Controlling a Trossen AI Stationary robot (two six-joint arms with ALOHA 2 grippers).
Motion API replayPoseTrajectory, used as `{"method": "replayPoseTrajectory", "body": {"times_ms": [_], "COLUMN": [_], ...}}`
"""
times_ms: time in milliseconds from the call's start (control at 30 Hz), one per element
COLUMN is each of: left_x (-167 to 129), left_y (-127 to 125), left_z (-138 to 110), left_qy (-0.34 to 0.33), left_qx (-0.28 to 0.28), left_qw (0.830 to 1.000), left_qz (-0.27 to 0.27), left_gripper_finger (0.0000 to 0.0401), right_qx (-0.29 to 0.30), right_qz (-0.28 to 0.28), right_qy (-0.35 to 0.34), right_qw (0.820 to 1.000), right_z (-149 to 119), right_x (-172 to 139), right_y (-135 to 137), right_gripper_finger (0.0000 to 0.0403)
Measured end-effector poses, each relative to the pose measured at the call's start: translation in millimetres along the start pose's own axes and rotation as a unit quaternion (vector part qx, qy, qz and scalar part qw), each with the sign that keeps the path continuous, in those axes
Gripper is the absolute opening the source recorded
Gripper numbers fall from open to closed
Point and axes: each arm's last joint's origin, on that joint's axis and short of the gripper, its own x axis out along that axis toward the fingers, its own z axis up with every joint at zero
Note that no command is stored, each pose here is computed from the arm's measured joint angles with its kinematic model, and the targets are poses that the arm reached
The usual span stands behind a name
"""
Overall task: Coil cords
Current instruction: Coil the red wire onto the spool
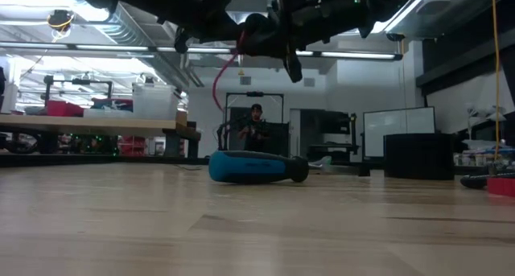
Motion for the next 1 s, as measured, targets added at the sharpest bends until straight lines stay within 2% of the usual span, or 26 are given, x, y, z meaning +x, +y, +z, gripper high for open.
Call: {"method": "replayPoseTrajectory", "body": {"times_ms": [200, 333, 800, 1000], "left_x": [0.1, 0.1, -1.0, -2.3], "left_y": [0.1, 0.0, 0.3, 1.3], "left_z": [0.0, 0.3, 4.1, 6.7], "left_qy": [0.0, -0.001, -0.01, -0.014], "left_qx": [0.0, 0.006, 0.029, 0.04], "left_qw": [1.0, 1.0, 1.0, 0.999], "left_qz": [0.0, 0.0, -0.003, 0.003], "left_gripper_finger": [0.0, 0.0, 0.0, 0.0], "right_qx": [-0.027, -0.046, -0.065, -0.063], "right_qz": [-0.042, -0.05, -0.061, -0.074], "right_qy": [-0.003, -0.005, -0.001, 0.029], "right_qw": [0.999, 0.998, 0.996, 0.995], "right_z": [-2.2, -1.9, -3.6, -9.2], "right_x": [0.3, 0.3, 0.6, 0.0], "right_y": [-3.7, -4.3, -5.8, -8.8], "right_gripper_finger": [0.0001, 0.0006, 0.0115, 0.0135]}}
